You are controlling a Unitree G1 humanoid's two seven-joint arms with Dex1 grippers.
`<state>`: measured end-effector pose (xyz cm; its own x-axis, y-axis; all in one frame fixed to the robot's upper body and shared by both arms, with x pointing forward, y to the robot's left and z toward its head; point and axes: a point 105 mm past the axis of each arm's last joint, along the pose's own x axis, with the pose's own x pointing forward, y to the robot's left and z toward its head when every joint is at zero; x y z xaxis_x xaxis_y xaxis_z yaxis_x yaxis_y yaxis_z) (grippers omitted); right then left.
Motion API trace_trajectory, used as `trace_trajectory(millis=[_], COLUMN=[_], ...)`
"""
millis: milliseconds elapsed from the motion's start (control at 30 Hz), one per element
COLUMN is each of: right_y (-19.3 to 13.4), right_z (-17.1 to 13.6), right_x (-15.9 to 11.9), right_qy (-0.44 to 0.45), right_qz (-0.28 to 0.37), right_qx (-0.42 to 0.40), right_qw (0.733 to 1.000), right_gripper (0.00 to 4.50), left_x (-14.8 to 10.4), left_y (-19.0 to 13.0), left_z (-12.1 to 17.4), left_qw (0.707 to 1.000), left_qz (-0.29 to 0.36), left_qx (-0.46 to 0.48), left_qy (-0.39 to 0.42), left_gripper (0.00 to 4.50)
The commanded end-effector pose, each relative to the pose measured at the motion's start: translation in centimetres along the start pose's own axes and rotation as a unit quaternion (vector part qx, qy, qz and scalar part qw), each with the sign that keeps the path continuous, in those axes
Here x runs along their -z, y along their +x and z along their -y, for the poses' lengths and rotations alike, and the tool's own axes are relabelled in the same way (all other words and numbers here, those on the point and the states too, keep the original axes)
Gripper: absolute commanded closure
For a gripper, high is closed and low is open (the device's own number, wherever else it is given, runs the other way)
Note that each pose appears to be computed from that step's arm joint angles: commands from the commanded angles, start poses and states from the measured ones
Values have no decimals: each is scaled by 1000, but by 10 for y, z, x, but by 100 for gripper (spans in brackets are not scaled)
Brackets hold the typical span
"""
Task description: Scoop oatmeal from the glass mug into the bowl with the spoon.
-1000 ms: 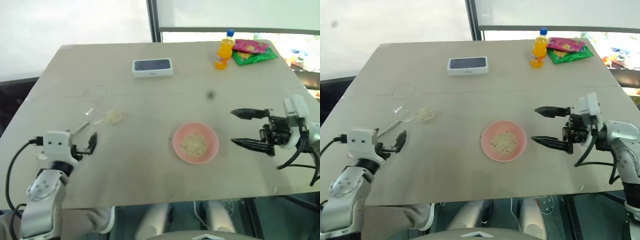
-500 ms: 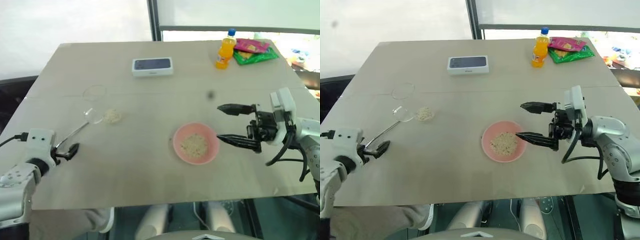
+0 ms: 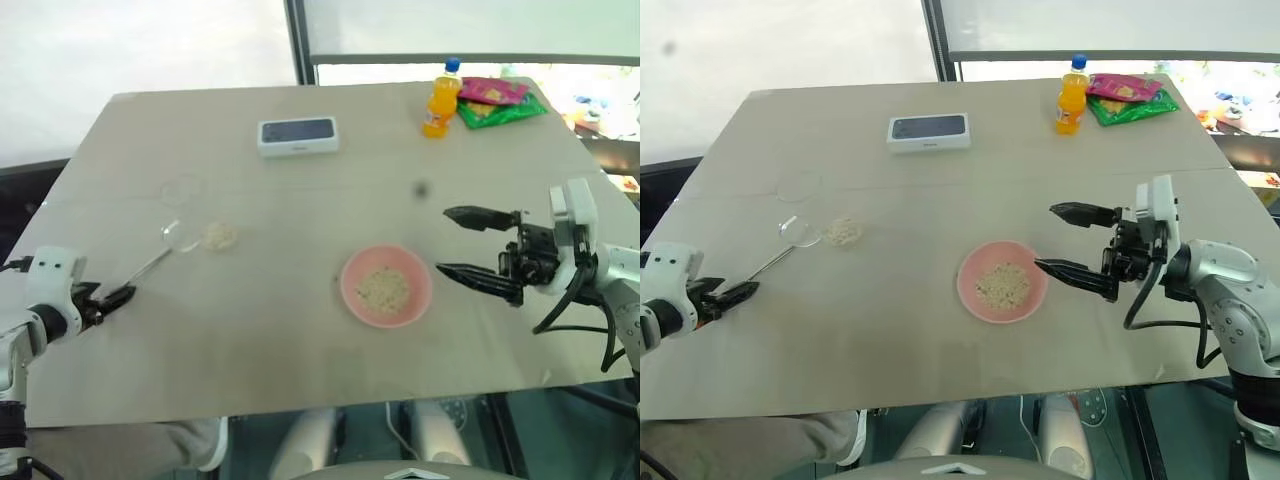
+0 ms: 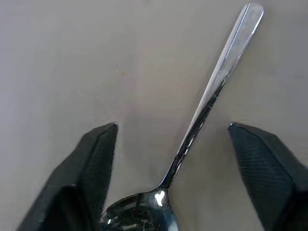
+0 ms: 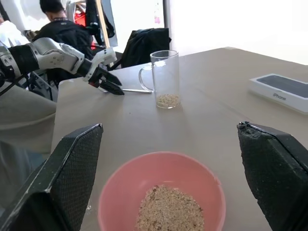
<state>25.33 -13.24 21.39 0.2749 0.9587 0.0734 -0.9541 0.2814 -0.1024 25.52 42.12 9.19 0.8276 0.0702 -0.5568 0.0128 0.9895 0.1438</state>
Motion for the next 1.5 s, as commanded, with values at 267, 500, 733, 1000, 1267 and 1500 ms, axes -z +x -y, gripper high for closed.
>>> trace_trajectory(millis=[267,500,733,1000,1267,1500], right_y=[-3,-3,-1,10,38,85], right_z=[-2,1,14,29,54,68], right_x=[-13,-14,-18,-27,-62,-82], right_qy=[-23,-22,-25,-33,25,118], right_qz=[22,23,33,55,138,174], right_qx=[8,7,14,30,99,133], right_qw=[999,999,999,998,985,968], right_gripper=[0,0,0,0,0,0], left_x=[56,-9,-115,-233,-269,-238], left_y=[-7,-5,-40,-90,-95,-71], left_z=[-17,-14,-18,36,200,294], left_qw=[994,990,925,847,817,803], left_qz=[-75,99,289,501,546,496], left_qx=[-45,-99,-245,-177,150,274], left_qy=[-59,-23,-18,-7,105,184], left_gripper=[446,446,446,446,446,446])
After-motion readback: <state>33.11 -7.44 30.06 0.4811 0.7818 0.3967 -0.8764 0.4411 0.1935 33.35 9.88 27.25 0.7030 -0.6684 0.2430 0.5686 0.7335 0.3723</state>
